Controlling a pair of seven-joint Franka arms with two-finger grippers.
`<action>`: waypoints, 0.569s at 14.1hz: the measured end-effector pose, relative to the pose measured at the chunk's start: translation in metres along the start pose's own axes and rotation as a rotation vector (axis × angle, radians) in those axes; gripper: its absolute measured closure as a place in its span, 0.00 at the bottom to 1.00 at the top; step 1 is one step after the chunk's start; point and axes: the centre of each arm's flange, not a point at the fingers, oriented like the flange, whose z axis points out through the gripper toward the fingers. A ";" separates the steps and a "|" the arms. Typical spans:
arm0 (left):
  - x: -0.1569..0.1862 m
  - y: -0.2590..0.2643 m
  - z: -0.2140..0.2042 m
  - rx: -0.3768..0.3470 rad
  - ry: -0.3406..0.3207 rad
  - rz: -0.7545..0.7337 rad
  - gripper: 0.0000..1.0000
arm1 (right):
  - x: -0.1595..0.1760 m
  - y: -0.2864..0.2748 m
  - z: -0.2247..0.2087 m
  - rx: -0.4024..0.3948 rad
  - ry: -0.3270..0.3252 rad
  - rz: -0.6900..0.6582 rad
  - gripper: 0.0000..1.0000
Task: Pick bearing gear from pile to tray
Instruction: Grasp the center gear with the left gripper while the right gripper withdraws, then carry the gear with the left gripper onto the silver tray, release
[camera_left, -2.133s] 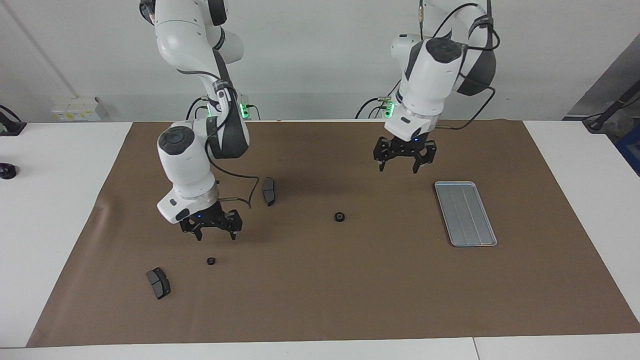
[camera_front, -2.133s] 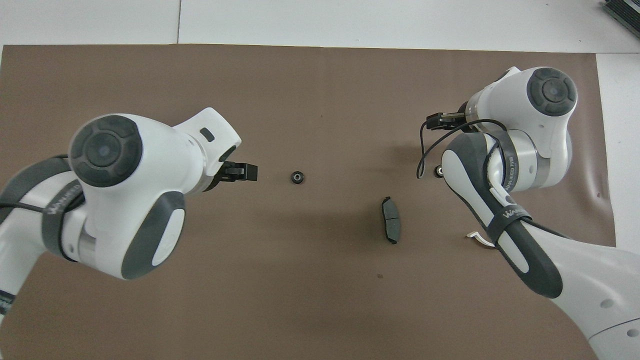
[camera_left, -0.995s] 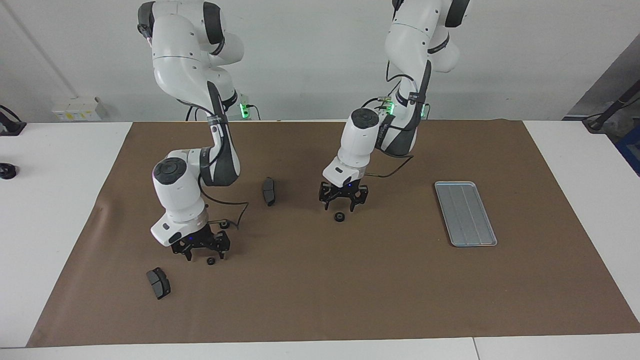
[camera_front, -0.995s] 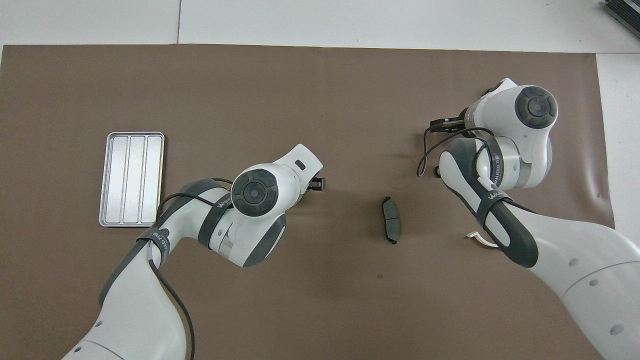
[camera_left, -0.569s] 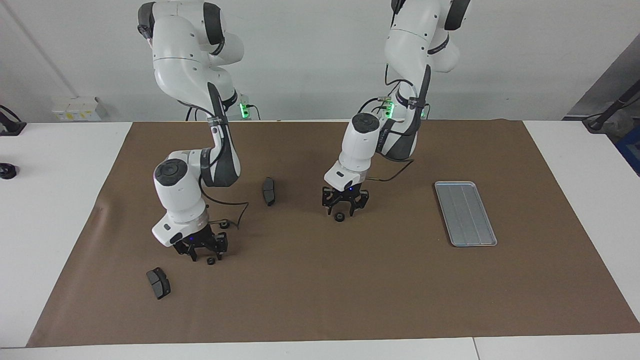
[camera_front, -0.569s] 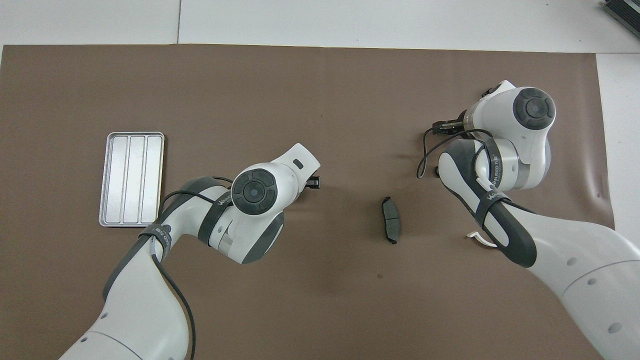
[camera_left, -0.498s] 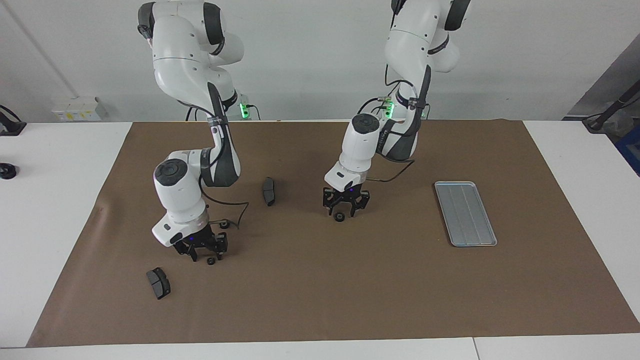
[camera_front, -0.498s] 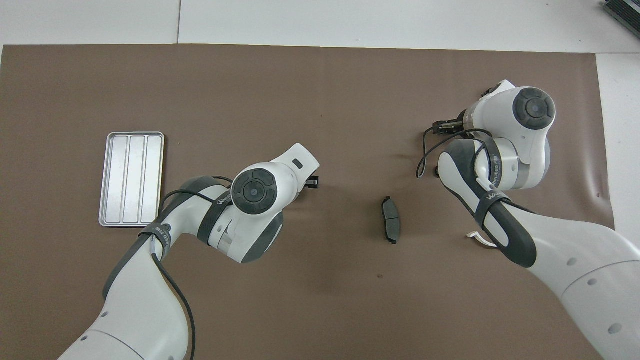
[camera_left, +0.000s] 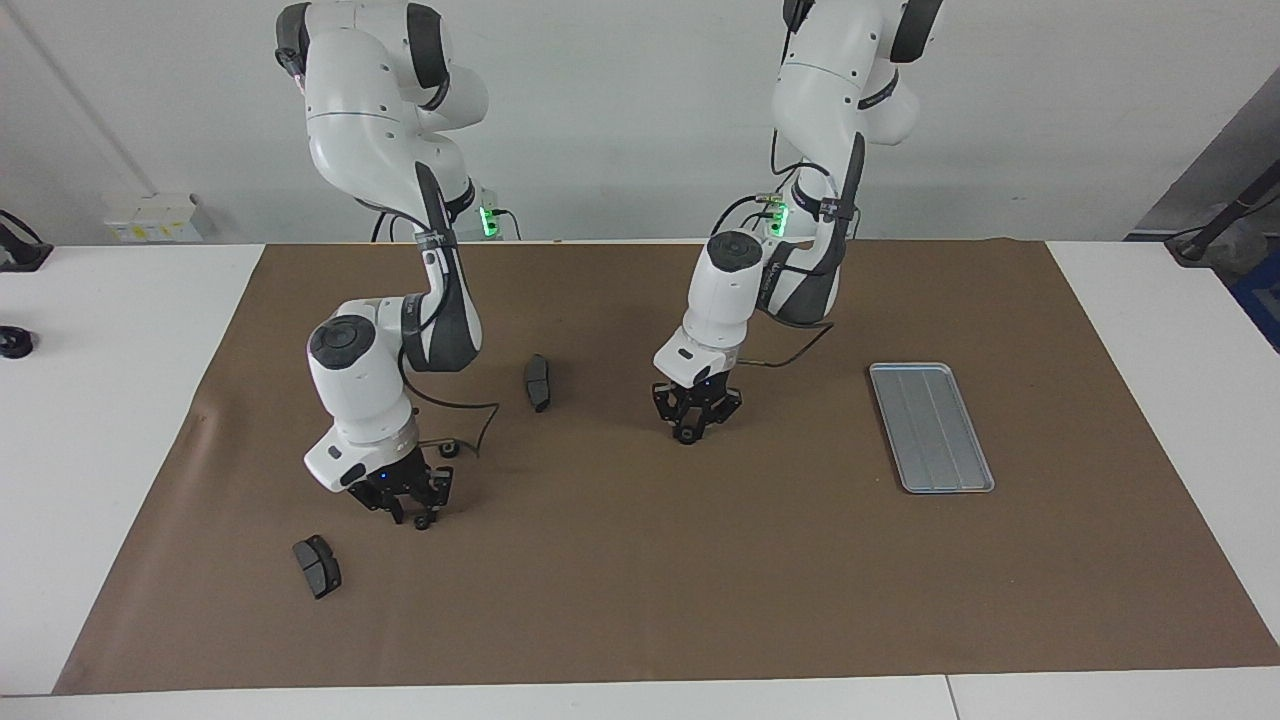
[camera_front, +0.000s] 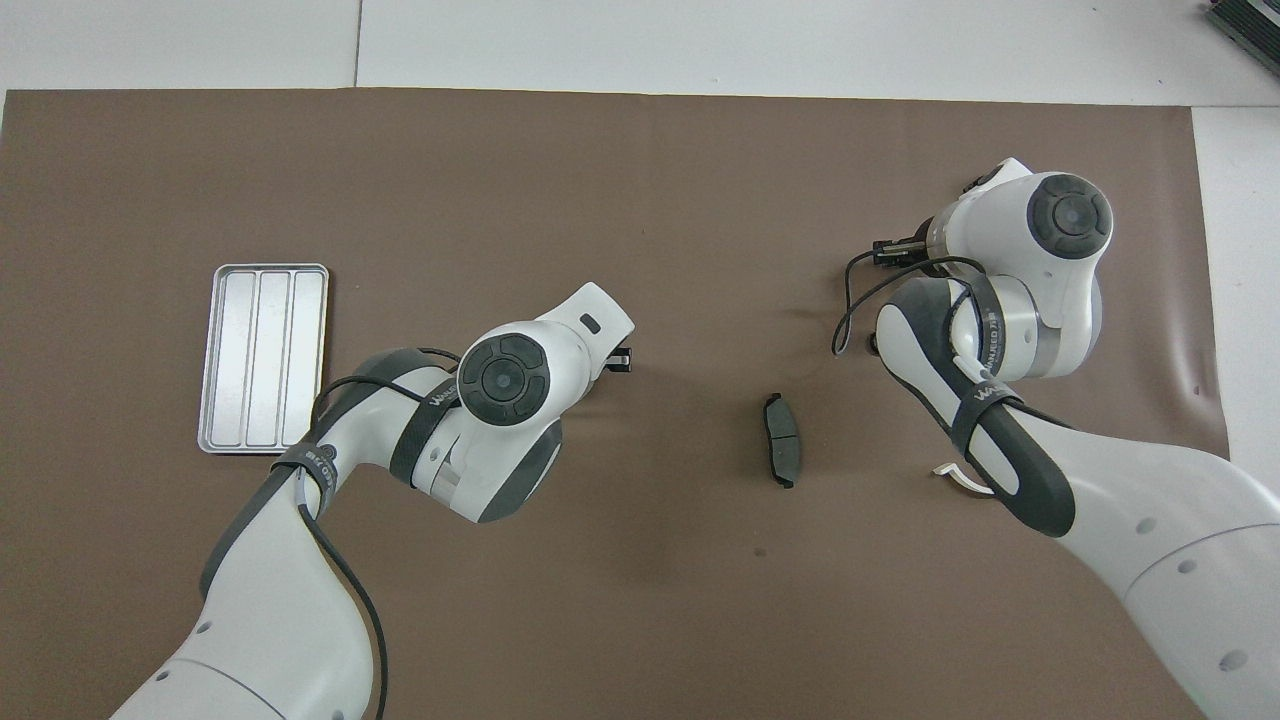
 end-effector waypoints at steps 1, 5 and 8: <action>0.002 -0.004 0.002 0.015 0.005 0.014 0.64 | 0.000 0.000 0.000 0.000 0.000 0.000 0.52; 0.017 -0.029 -0.002 0.062 0.019 0.002 0.64 | 0.000 0.000 0.000 0.004 0.000 0.005 0.52; 0.043 -0.072 -0.044 0.110 0.021 -0.075 0.64 | 0.000 0.000 0.000 0.008 0.002 0.010 0.52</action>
